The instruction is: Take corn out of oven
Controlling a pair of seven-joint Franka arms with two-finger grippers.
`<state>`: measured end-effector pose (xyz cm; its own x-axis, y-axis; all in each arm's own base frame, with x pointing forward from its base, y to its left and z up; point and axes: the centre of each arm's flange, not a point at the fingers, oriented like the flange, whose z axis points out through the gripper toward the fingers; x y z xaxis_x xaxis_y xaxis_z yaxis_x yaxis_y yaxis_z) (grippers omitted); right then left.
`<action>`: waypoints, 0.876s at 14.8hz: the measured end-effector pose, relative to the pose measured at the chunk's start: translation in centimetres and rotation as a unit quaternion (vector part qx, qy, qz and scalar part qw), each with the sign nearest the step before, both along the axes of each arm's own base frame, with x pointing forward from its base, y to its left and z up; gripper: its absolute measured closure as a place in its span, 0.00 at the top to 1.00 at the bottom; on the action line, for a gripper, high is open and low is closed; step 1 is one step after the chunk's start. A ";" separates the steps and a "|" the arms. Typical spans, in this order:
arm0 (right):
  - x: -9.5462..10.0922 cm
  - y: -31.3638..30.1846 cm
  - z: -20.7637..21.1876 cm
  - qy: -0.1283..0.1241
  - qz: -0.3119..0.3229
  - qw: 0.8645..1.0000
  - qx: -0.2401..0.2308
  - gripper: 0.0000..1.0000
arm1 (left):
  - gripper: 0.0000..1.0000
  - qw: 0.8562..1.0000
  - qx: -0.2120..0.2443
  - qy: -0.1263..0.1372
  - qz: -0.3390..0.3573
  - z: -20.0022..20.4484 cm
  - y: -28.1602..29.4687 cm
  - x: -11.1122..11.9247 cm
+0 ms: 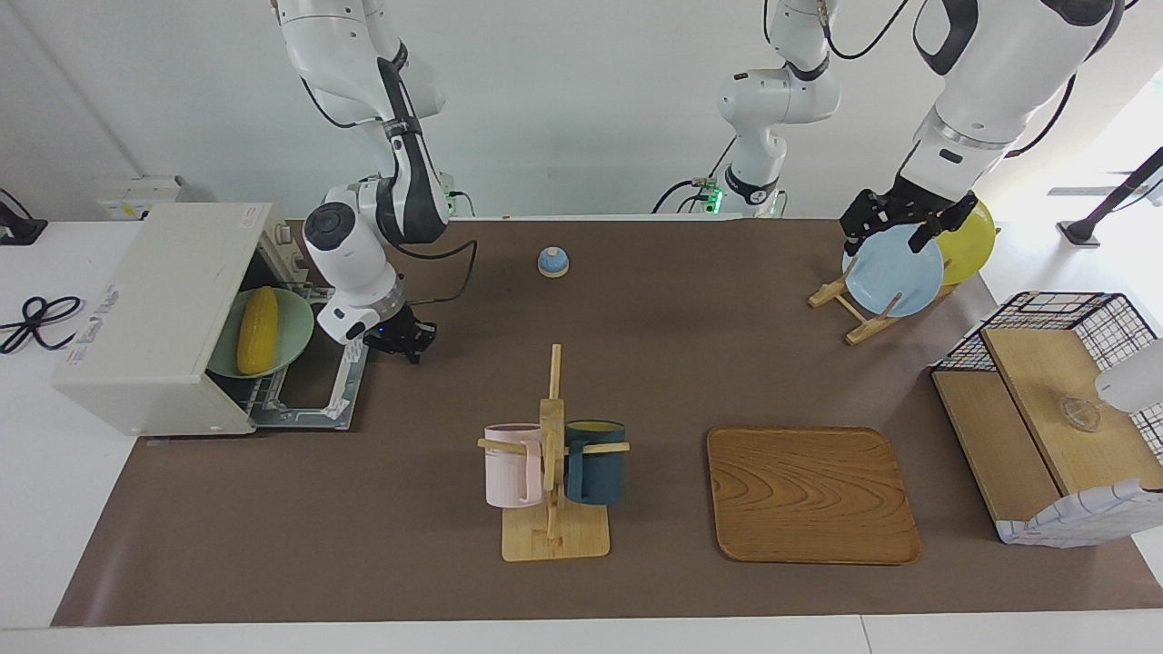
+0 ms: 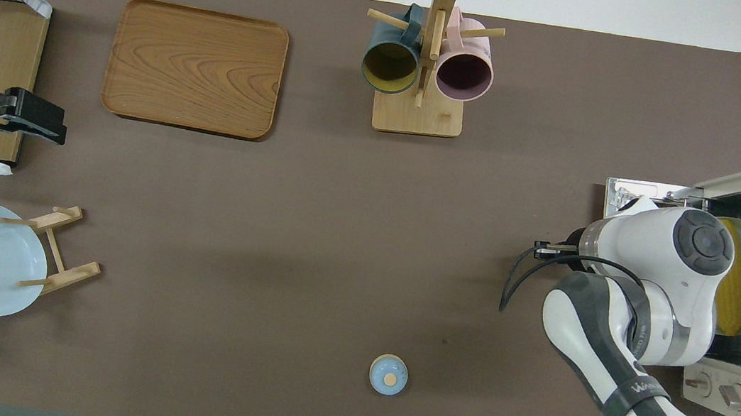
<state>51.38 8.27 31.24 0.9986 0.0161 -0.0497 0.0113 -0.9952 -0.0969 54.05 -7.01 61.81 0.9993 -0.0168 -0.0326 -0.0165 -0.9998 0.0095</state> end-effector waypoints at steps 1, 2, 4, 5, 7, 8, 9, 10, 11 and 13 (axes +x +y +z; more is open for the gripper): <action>0.5 -0.4 1.4 0.009 -0.001 1.000 0.001 0.01 | 1.00 1.000 0.000 0.000 0.000 0.0 0.0 0.0; 1.1 -1.2 3.2 0.013 -0.006 1.000 0.000 0.01 | 1.00 1.000 0.000 0.000 0.000 0.0 0.0 0.0; 1.7 -3.9 6.4 0.008 -0.020 1.000 -0.007 0.18 | 1.00 1.000 0.000 0.000 0.000 0.0 0.0 0.0; 1.6 -5.3 7.3 0.008 -0.025 1.000 -0.015 0.28 | 1.00 1.000 0.000 0.000 0.000 0.0 0.0 0.0; 1.2 -8.3 7.8 0.016 -0.035 0.998 -0.040 0.48 | 1.00 1.000 0.000 0.002 0.000 -0.1 0.0 0.0; 1.1 -10.1 7.8 0.019 -0.042 0.998 -0.050 0.56 | 1.00 1.000 0.000 0.002 0.000 -0.1 0.0 0.0; 0.9 -11.7 7.8 0.024 -0.049 0.997 -0.061 0.57 | 1.00 1.000 0.000 0.002 0.000 -0.1 0.0 0.0; 0.7 -13.0 7.9 0.026 -0.052 0.996 -0.074 0.57 | 1.00 1.000 0.000 0.002 0.000 -0.1 0.0 0.0; 0.5 -14.0 8.2 0.026 -0.052 0.995 -0.086 0.57 | 1.00 1.000 0.000 0.002 0.000 -0.1 0.0 0.0; 0.1 -14.8 9.1 0.025 -0.054 0.994 -0.096 0.57 | 1.00 1.000 0.000 0.002 0.000 -0.1 0.0 0.0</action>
